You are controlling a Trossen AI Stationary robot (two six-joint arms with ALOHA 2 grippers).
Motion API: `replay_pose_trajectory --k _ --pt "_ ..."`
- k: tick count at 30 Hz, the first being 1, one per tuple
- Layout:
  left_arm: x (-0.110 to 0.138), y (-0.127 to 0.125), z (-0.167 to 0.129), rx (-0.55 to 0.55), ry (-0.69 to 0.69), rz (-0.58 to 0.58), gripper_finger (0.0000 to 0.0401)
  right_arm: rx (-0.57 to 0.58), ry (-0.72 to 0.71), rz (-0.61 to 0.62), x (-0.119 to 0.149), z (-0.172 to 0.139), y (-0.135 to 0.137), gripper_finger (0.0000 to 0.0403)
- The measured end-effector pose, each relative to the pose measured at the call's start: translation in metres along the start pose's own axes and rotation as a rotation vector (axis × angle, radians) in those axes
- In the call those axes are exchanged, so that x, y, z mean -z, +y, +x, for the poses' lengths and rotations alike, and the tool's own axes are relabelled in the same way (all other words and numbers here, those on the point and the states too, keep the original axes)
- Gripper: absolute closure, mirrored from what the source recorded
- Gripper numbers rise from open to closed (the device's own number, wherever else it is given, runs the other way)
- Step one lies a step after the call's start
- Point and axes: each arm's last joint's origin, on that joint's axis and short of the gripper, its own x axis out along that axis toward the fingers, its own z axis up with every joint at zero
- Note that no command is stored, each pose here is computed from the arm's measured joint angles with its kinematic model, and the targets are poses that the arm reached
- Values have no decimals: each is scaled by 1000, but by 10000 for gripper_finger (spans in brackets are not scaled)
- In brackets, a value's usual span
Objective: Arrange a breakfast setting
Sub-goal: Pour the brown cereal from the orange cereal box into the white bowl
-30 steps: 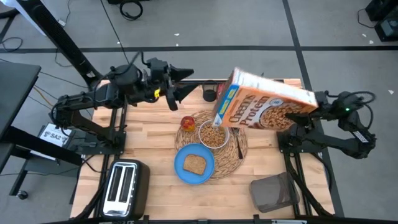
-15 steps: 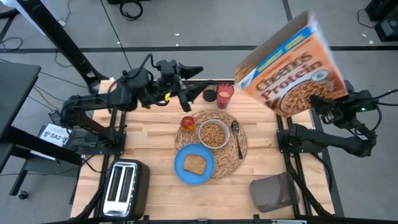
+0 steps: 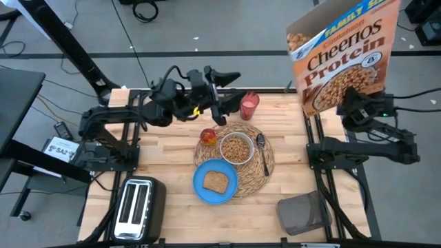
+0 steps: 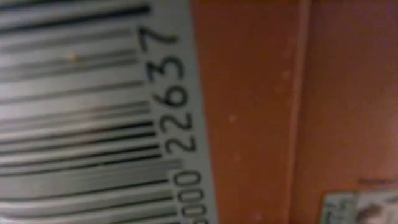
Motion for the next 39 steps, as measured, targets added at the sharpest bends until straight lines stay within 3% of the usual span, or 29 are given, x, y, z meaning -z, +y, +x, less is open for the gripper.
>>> replay_pose_trajectory --k 8,15,23,28,39 --pt "7 -11 2 58 -29 6 83 4 1 41 27 14 -24 156" --pt "8 -10 3 47 -18 25 83 -5 8 92 37 26 -35 156" --pt "14 -7 3 38 41 44 83 -29 10 97 36 39 -38 156" --pt "13 -4 3 33 37 44 83 -62 -11 79 30 45 -34 156" --pt "15 -9 6 59 -17 57 83 -22 26 52 44 49 -46 156"
